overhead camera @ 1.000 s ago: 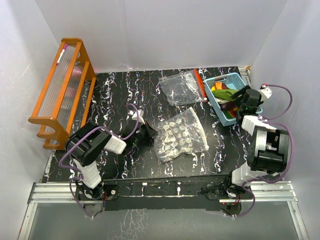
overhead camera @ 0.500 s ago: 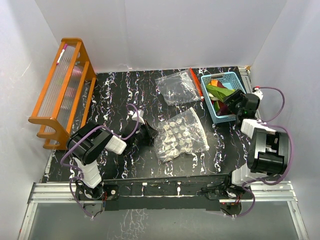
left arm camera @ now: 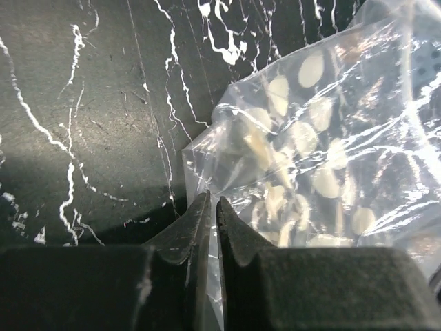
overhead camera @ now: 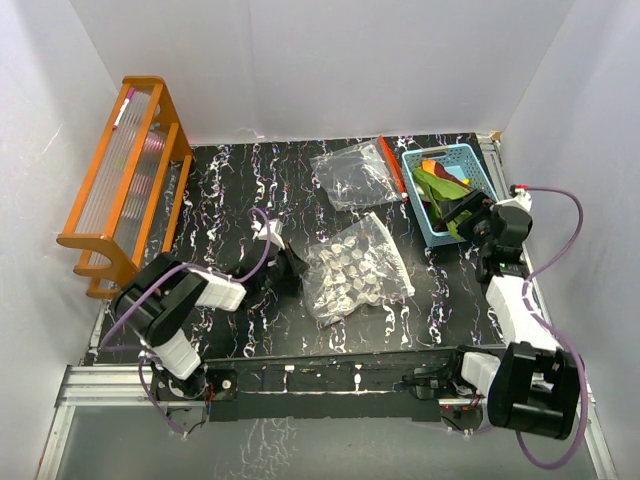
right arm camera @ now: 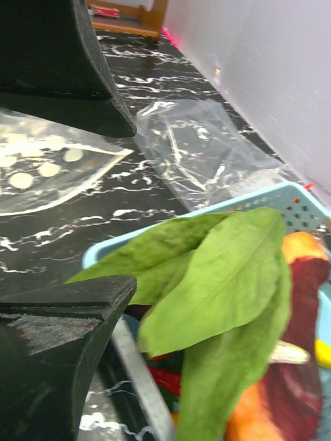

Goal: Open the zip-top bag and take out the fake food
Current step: Place the fake vegetable in the bin, then reset both arms

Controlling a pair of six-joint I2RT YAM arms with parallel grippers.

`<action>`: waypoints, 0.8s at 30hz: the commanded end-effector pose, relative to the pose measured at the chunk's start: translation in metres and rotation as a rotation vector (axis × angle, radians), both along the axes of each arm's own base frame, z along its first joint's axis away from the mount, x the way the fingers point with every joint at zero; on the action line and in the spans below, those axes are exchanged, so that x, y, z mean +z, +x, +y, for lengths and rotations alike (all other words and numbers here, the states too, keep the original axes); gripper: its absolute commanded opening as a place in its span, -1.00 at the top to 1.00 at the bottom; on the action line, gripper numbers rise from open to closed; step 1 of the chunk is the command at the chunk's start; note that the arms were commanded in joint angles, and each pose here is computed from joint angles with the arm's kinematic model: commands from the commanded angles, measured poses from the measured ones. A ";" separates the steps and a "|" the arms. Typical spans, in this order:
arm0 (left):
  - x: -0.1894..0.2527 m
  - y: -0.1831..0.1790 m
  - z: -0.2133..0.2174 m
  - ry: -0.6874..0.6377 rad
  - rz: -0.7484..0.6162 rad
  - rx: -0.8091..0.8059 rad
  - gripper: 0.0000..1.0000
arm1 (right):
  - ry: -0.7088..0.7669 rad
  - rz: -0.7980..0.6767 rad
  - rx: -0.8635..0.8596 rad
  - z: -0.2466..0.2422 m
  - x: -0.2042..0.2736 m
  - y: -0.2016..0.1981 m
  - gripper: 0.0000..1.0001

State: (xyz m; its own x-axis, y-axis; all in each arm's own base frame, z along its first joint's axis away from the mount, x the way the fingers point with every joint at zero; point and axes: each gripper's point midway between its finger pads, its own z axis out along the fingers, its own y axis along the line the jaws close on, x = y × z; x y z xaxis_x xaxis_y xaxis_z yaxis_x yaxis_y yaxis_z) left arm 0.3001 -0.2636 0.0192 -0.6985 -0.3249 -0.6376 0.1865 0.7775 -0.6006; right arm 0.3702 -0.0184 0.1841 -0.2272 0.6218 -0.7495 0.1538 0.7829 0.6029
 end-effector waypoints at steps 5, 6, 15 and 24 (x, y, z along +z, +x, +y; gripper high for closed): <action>0.082 0.015 0.009 0.025 -0.127 0.032 -0.05 | 0.053 0.037 0.124 0.032 -0.026 -0.032 -0.67; 0.093 0.016 0.008 0.020 -0.150 0.024 -0.15 | 0.060 0.042 0.140 0.036 -0.028 -0.032 -0.67; 0.099 -0.008 -0.055 0.065 -0.157 -0.203 -0.80 | 0.051 0.120 0.284 0.087 -0.053 -0.031 -0.64; 0.045 -0.044 -0.100 0.099 -0.001 -0.328 -0.72 | -0.017 0.127 0.287 0.085 -0.039 -0.027 -0.64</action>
State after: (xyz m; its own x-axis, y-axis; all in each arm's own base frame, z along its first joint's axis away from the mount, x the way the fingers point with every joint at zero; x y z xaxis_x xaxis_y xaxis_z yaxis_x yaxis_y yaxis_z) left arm 0.2619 -0.3549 0.0760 -0.7162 -0.0446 -0.6964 0.4513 0.7316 -0.5110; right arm 0.3269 0.0728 0.1117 -0.5425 0.5412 -0.6425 0.0475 0.7834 0.6197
